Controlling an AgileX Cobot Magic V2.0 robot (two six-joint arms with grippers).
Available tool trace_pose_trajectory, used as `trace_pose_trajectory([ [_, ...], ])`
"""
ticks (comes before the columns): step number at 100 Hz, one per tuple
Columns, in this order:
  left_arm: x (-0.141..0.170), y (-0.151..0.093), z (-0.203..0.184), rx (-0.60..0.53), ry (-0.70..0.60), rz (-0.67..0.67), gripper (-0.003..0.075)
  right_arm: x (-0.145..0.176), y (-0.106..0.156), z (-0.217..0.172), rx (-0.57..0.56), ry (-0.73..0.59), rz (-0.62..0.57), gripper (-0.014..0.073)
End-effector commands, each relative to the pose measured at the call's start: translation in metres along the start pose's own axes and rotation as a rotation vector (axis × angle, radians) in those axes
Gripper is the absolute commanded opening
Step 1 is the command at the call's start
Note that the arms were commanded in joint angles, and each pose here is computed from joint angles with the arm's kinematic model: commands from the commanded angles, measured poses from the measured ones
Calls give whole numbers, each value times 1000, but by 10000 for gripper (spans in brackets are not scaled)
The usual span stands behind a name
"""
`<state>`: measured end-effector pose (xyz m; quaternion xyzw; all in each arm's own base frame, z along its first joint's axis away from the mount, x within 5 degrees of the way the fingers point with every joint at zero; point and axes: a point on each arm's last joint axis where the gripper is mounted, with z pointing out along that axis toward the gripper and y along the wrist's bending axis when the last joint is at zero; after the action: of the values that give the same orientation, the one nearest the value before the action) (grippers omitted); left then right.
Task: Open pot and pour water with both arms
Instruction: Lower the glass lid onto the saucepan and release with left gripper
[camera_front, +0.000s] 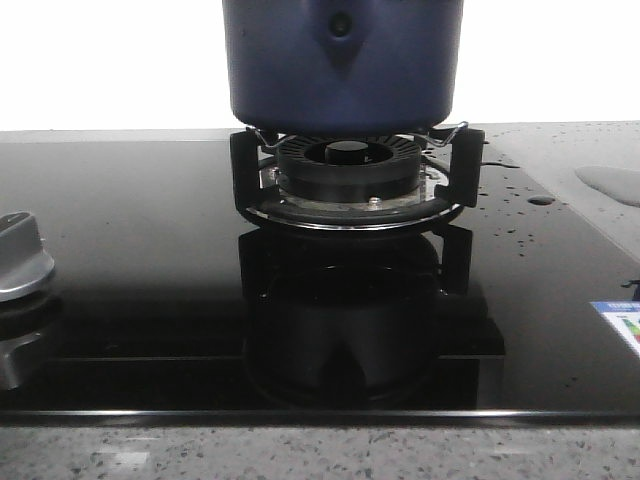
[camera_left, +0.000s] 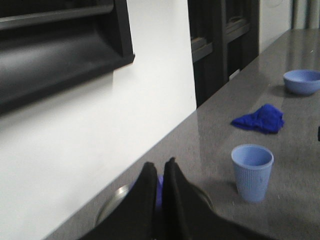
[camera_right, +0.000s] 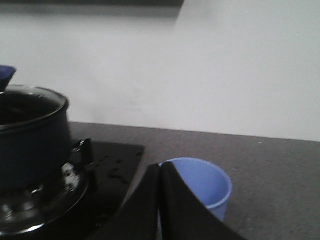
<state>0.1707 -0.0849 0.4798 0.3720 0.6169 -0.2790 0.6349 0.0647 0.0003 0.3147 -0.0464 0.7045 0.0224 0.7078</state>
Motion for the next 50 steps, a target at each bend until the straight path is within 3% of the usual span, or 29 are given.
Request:
trace_pose_trajectory([
  [1,11,-20,-23,-104,-51,-35,-20,-3,5,-1,-89,-8,-10,-71],
  [18,68,-53,-60,-287,-77,-83,-20,1,9,-1,-168,38,-15,-71],
  [36,115,-77,-78,-334,-88,-132,-20,0,10,-1,-183,32,-13,-71],
  [50,127,-86,-86,-361,-105,-121,-20,1,10,-1,-180,35,-13,-71],
])
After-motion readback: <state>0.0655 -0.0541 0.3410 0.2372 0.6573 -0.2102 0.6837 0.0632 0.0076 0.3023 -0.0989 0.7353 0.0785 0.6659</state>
